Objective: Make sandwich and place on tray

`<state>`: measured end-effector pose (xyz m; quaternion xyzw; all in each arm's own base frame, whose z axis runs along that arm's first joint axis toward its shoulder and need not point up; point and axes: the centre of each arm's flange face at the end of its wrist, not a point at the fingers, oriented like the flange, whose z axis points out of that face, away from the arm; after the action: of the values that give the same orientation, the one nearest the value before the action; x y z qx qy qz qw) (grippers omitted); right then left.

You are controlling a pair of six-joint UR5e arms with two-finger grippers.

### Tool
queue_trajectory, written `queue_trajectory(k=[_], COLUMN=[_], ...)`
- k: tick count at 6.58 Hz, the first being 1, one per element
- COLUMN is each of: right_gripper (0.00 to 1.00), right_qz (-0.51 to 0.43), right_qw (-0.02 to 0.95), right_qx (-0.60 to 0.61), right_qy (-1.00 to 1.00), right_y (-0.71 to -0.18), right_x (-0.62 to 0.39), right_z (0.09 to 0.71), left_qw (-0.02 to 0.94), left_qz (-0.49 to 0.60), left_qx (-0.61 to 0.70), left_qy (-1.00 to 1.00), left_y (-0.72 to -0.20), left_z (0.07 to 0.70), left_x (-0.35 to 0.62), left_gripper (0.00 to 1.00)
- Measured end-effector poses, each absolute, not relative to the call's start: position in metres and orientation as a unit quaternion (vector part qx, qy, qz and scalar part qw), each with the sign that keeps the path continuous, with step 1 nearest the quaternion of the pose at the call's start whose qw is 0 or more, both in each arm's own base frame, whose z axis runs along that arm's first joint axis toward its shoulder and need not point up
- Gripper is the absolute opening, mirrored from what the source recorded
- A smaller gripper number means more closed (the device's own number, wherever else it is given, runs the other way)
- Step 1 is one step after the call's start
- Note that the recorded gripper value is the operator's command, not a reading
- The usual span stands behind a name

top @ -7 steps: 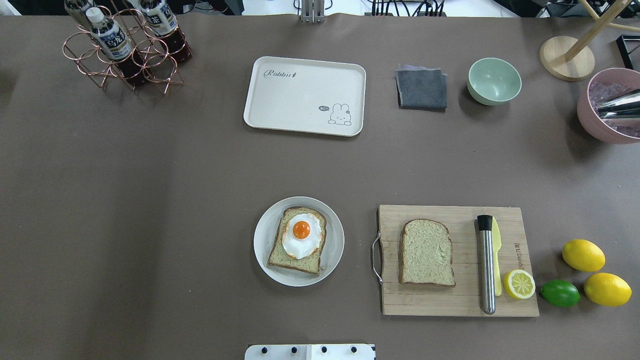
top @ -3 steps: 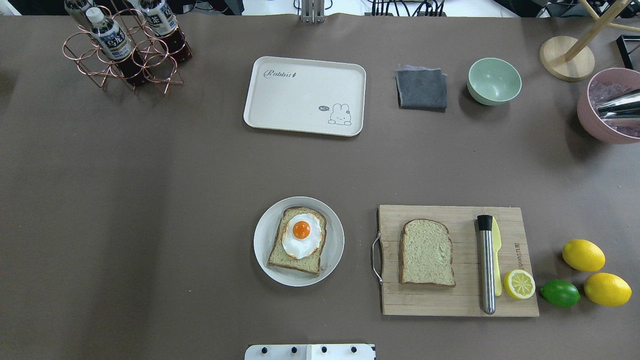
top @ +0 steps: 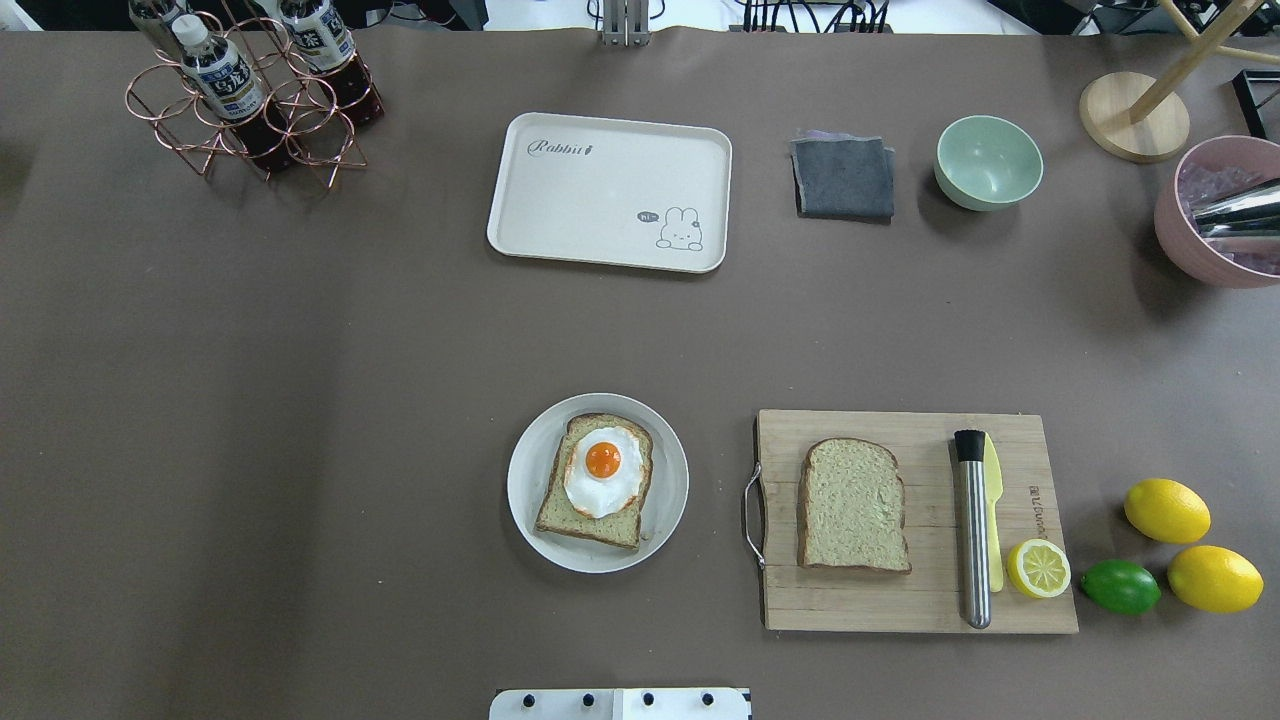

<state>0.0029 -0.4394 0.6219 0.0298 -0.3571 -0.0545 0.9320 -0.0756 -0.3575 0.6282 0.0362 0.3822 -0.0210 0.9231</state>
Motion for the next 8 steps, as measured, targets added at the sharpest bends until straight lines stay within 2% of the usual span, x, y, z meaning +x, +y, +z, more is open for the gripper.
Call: queue_trajectory(k=[8], right_gripper=[0.99], right_qz=[-0.062], right_qw=[0.927], right_qx=[0.043], right_qy=[-0.368], right_y=[-0.423], right_x=[0.003], right_z=[0.634], left_qw=[0.923], left_qz=[-0.007], left_qx=[0.045], left_qy=[0.382], left_y=[-0.362], left_z=[0.627], left_x=[-0.068], left_gripper=[0.98])
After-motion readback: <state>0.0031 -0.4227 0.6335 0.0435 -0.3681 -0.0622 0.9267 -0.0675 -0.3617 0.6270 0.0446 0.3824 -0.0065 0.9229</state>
